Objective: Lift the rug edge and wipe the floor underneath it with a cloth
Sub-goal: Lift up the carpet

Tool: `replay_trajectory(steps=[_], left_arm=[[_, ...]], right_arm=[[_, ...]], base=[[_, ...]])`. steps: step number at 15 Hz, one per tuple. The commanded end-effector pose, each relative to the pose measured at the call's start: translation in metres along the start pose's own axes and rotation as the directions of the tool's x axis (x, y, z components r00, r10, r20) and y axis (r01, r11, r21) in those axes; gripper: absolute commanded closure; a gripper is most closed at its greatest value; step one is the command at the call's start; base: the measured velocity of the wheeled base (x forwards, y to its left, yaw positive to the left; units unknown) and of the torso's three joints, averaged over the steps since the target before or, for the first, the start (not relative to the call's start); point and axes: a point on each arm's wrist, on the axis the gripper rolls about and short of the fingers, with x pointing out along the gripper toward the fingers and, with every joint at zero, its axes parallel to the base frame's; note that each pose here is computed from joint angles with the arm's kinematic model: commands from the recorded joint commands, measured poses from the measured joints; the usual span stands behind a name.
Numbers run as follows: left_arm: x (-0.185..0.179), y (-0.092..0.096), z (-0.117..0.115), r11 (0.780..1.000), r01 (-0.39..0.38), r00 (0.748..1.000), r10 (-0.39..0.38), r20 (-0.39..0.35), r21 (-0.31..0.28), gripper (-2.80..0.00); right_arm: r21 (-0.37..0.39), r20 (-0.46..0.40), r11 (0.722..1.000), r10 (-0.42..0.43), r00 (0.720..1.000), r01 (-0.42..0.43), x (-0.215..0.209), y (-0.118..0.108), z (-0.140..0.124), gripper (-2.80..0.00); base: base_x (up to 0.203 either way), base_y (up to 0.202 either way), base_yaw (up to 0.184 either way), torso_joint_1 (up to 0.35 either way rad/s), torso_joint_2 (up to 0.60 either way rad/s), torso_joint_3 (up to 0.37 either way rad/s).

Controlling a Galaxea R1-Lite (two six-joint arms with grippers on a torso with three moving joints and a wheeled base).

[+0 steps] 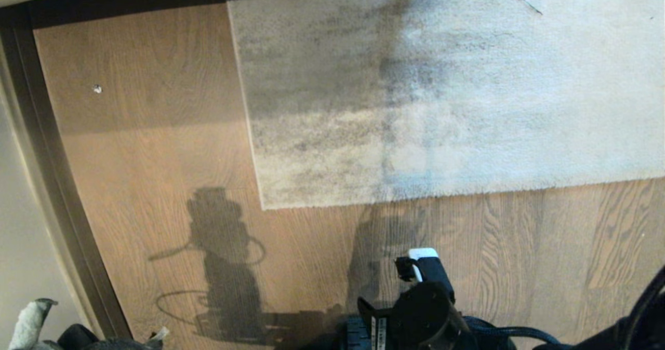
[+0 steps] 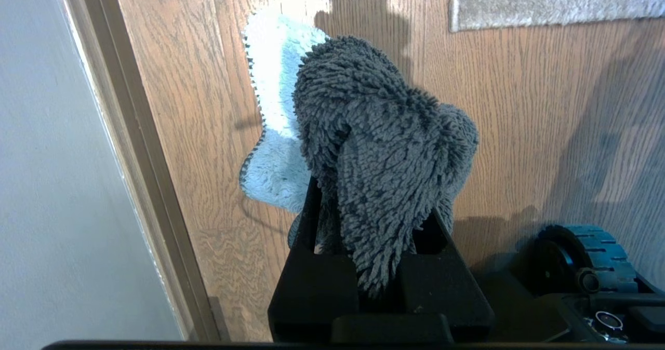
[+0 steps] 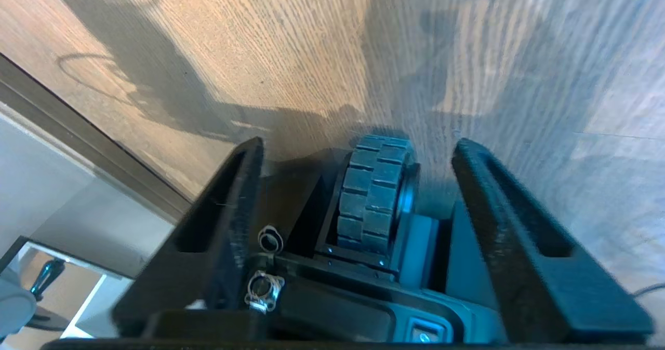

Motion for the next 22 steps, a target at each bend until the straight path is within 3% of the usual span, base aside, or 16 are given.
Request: replay_trajectory(steps=[1,6,9,13,16,22], left_arm=[[0.000,0.000,0.000,1.000,0.000,1.000,0.000,0.000,0.000,0.00],[0.000,0.000,0.000,1.000,0.000,1.000,0.000,0.000,0.000,0.00],[0.000,0.000,0.000,1.000,0.000,1.000,0.000,0.001,0.000,0.00],[0.000,0.000,0.000,1.000,0.000,1.000,0.000,0.000,0.000,0.00],[0.000,0.000,0.000,1.000,0.000,1.000,0.000,0.001,0.000,0.00],[0.000,0.000,0.000,1.000,0.000,1.000,0.000,0.000,0.000,0.00]], right_arm=[[-0.007,-0.008,1.000,-0.012,1.000,0.012,0.011,0.000,-0.012,-2.80],[0.017,0.152,0.997,0.065,0.986,-0.069,0.023,0.010,-0.010,-2.80],[-0.091,0.245,0.991,0.119,0.962,-0.099,0.034,0.010,-0.019,-2.80],[-0.144,0.332,0.982,0.165,0.929,-0.123,0.048,0.013,-0.029,-2.80],[-0.116,0.333,0.989,0.130,0.934,-0.096,0.056,0.005,-0.027,-2.80],[0.090,0.412,0.989,0.071,0.908,-0.118,0.086,-0.001,-0.004,-2.80]], base=[[0.000,0.000,0.000,0.000,0.00,0.000],[0.000,0.000,0.000,0.000,0.00,0.000],[0.000,0.000,0.000,0.000,0.00,0.000],[0.000,0.000,0.000,0.000,0.00,0.000],[0.000,0.000,0.000,0.000,0.00,0.000],[0.000,0.000,0.000,0.000,0.00,0.000]])
